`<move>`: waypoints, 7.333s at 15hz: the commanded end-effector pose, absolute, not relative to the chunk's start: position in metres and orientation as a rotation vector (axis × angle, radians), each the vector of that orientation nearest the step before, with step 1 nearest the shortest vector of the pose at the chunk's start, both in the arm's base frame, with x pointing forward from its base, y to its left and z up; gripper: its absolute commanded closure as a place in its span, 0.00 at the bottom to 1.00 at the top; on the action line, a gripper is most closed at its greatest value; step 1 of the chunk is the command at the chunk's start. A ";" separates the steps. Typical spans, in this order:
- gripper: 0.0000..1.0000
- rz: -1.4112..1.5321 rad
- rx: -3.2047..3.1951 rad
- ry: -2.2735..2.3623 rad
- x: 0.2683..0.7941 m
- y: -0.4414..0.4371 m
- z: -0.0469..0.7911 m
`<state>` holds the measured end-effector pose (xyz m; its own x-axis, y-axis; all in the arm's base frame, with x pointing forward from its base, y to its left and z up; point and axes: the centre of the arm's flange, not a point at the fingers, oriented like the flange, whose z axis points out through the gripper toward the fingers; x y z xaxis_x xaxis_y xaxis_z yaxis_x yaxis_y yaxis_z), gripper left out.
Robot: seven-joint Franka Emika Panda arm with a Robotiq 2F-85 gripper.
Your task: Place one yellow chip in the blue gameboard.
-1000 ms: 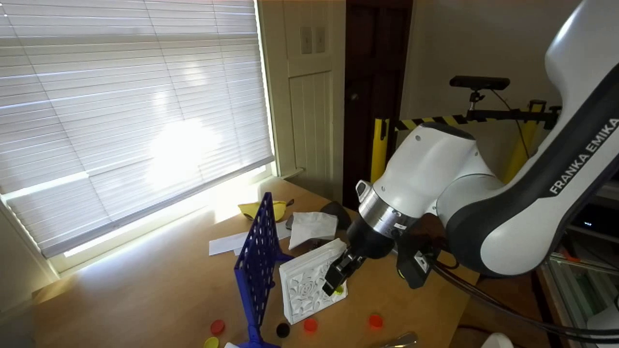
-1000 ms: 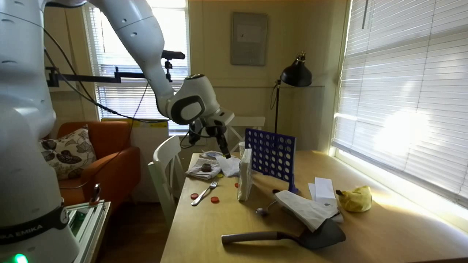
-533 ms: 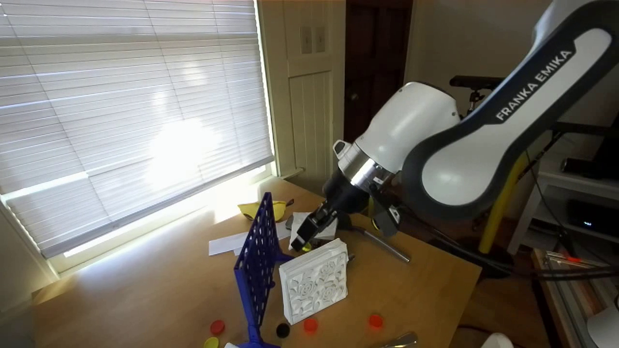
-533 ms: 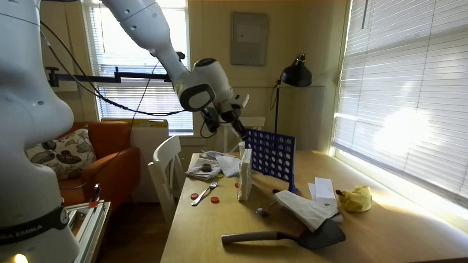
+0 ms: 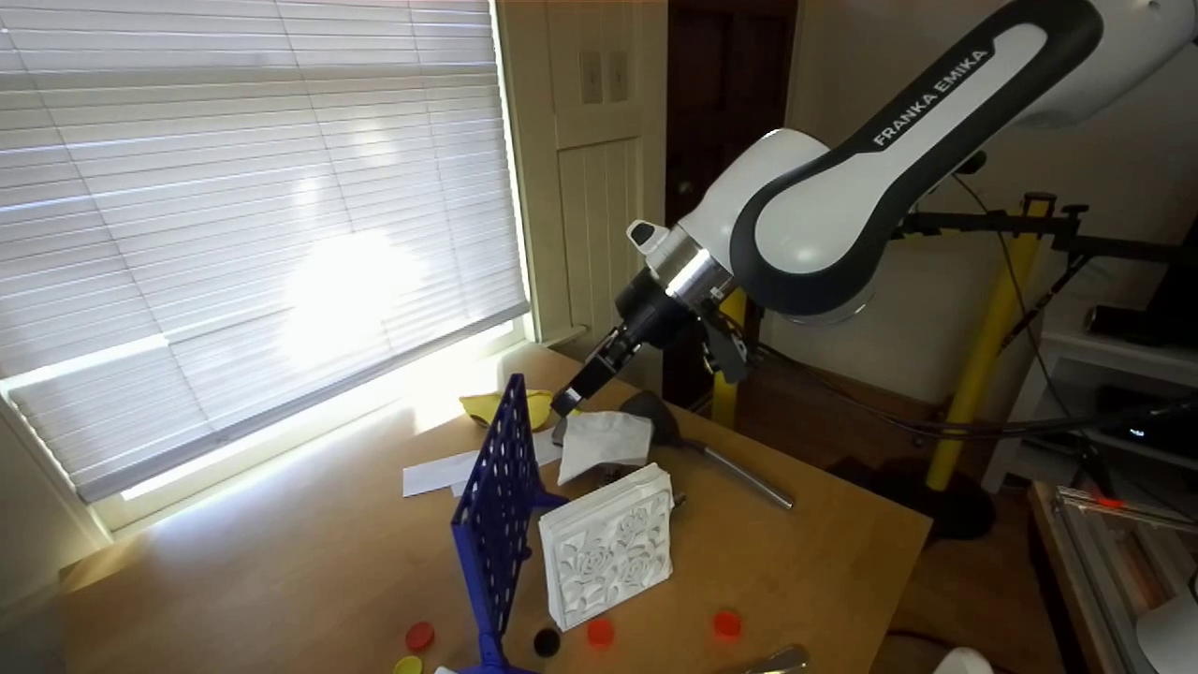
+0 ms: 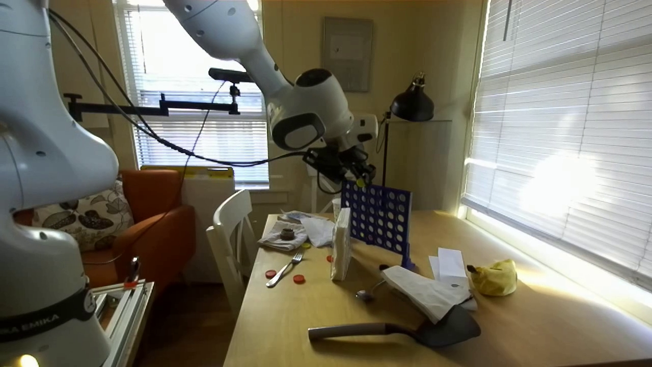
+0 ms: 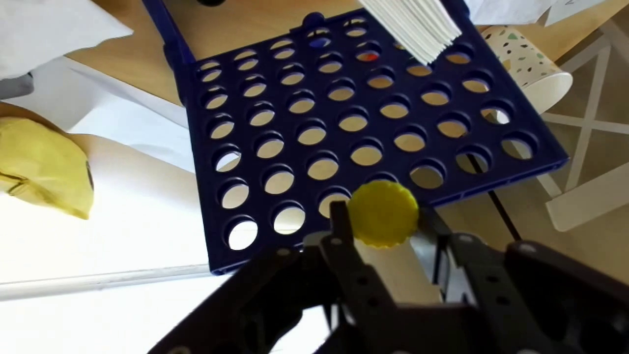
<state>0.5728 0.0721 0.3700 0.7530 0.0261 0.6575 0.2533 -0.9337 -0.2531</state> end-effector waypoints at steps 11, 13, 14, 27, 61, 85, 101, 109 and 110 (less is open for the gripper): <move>0.90 -1.409 -2.656 -0.213 0.563 0.068 0.363; 0.90 -1.469 -2.659 -0.263 0.566 0.071 0.354; 0.90 -1.505 -2.654 -0.324 0.570 0.074 0.353; 0.90 -1.577 -2.590 -0.402 0.570 0.083 0.356; 0.90 -1.668 -2.407 -0.491 0.614 0.111 0.321; 0.90 -1.690 -2.391 -0.482 0.611 0.108 0.294; 0.05 -1.701 -2.399 -0.467 0.614 0.100 0.294; 0.00 -1.620 -2.351 -0.486 0.605 0.099 0.345; 0.00 -1.599 -2.360 -0.497 0.605 0.097 0.355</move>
<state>0.6084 0.1110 0.3204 0.3071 0.1415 0.9411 0.3873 -0.9219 0.0122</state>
